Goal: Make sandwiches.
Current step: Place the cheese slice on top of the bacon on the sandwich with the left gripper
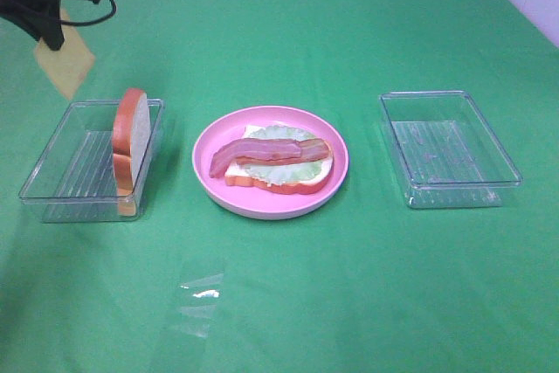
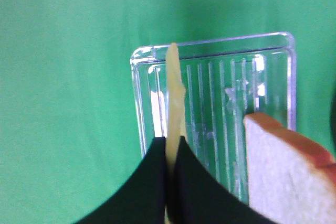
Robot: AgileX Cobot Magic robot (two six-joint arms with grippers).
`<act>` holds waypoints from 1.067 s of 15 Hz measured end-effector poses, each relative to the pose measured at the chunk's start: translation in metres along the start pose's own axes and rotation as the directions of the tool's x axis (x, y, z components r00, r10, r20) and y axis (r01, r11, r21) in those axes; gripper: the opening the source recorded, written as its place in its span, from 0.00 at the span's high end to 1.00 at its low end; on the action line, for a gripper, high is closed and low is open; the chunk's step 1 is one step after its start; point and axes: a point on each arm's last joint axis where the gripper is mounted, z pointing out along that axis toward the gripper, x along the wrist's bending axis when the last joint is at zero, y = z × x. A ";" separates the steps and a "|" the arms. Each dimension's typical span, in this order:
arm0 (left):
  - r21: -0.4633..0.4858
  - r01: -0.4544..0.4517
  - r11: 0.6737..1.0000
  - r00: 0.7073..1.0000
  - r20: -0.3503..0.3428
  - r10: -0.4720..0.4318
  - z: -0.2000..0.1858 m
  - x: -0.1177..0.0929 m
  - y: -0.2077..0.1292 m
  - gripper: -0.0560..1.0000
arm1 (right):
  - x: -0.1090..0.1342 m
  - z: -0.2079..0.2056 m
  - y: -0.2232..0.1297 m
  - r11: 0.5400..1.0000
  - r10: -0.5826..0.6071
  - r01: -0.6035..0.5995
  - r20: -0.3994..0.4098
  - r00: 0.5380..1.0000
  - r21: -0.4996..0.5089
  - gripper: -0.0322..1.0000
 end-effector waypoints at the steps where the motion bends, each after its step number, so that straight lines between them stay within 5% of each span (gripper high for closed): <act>1: -0.045 -0.003 0.999 1.000 0.027 0.004 -0.022 -0.002 -0.001 0.95 | 0.000 0.000 0.000 1.000 0.000 0.000 0.000 1.000 0.000 0.06; 3: -0.136 0.005 0.991 0.987 0.158 0.017 -0.069 -0.014 -0.006 0.95 | 0.000 0.000 0.000 1.000 0.000 0.000 0.000 1.000 0.000 0.06; 5: -0.188 -0.004 0.982 0.941 0.331 0.067 -0.095 -0.032 -0.010 0.95 | 0.000 0.000 0.000 1.000 0.000 0.000 0.000 1.000 0.000 0.06; 8: -0.232 -0.065 0.971 0.802 0.567 0.189 -0.110 -0.080 -0.016 0.95 | 0.000 0.000 0.000 1.000 0.000 0.000 0.000 1.000 0.000 0.06; 12: -0.228 -0.183 0.956 0.684 0.669 0.290 -0.090 -0.133 -0.023 0.95 | 0.000 0.000 0.000 1.000 0.000 0.000 0.000 1.000 0.000 0.06; 16: -0.074 -0.275 0.959 0.656 0.715 0.243 -0.012 -0.179 -0.032 0.95 | 0.000 0.000 0.000 1.000 0.000 0.000 0.000 1.000 0.000 0.06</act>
